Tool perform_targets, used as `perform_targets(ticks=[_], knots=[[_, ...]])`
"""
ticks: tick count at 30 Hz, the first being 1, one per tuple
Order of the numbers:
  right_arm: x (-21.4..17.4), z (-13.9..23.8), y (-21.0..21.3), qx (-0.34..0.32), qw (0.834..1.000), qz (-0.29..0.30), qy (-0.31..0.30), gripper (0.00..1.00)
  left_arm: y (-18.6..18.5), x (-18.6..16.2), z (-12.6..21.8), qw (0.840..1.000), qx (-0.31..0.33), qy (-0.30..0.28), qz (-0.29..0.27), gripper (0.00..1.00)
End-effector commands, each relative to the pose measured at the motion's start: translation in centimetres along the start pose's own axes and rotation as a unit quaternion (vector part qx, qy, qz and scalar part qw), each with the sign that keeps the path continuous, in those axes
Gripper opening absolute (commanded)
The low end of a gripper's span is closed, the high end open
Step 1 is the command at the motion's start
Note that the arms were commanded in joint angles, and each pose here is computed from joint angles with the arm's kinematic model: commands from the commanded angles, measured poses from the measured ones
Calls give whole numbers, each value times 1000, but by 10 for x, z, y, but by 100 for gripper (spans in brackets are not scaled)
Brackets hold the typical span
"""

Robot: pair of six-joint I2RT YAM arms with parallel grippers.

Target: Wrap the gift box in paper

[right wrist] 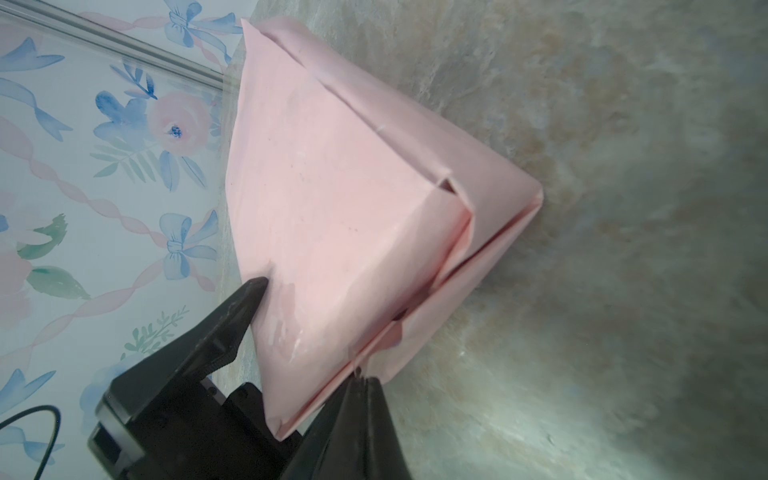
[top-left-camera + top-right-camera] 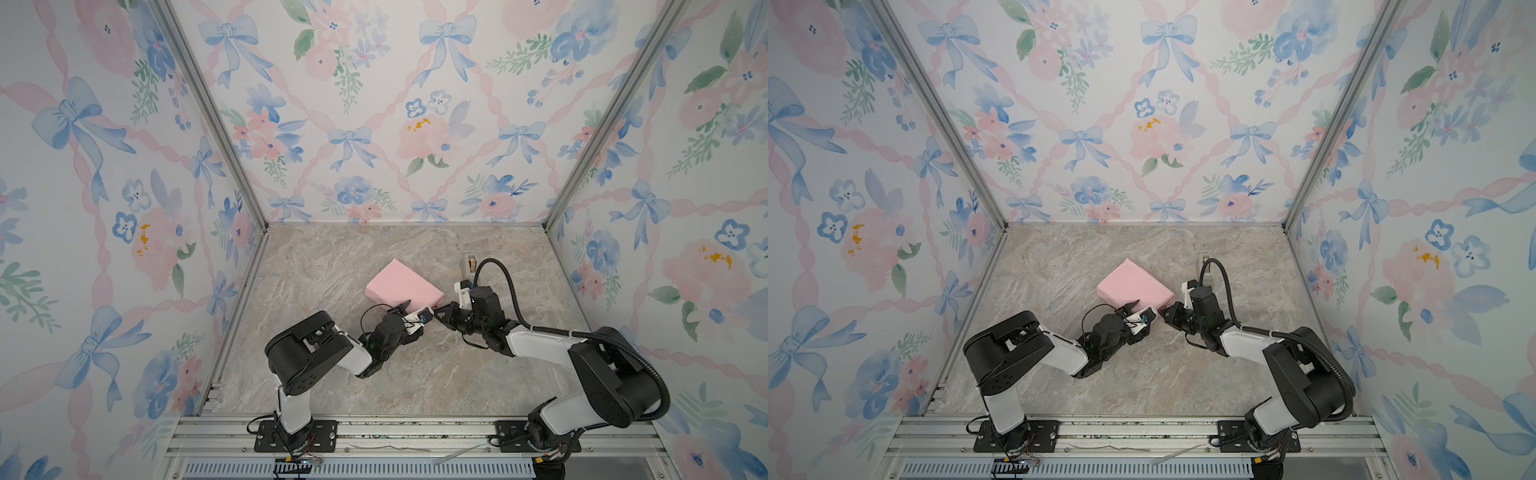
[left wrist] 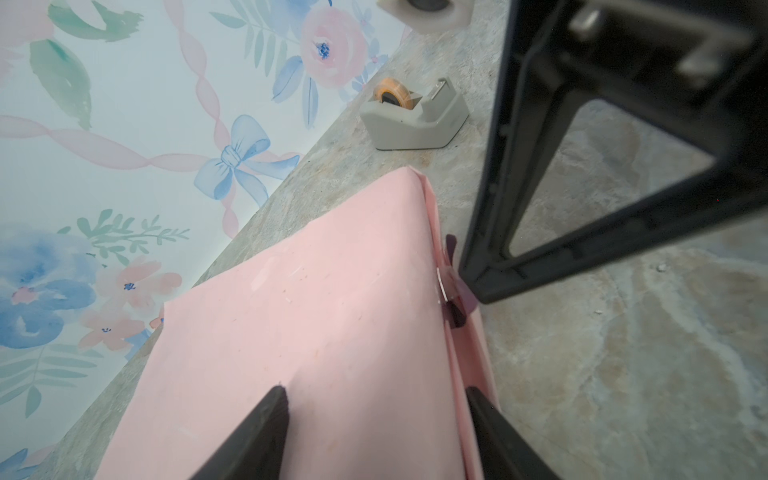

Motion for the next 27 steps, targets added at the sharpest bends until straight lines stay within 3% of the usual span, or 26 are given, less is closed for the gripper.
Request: perform_targets(ticks=[1,24,27], knots=[[4,-7,7,10,1000,11,2,1,-20,-18,2,999,-40,34,5,67],[17,-25,24,44,999,22,-7,0,-20,-17,2,999,-42,30,8,67],[16,-18,24,45,999,23,-13,6,-17,-11,3,999,-39,23,16,68]])
Point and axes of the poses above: each gripper's point midway between its finger pads, its own z axis back along the fingers, its own y axis along the line the jaws close on, x = y × z, the point moved 2 cm from there along z, back along the fingers, and after that the axes turned 2 degrees about -z, right-handed, at the moved point
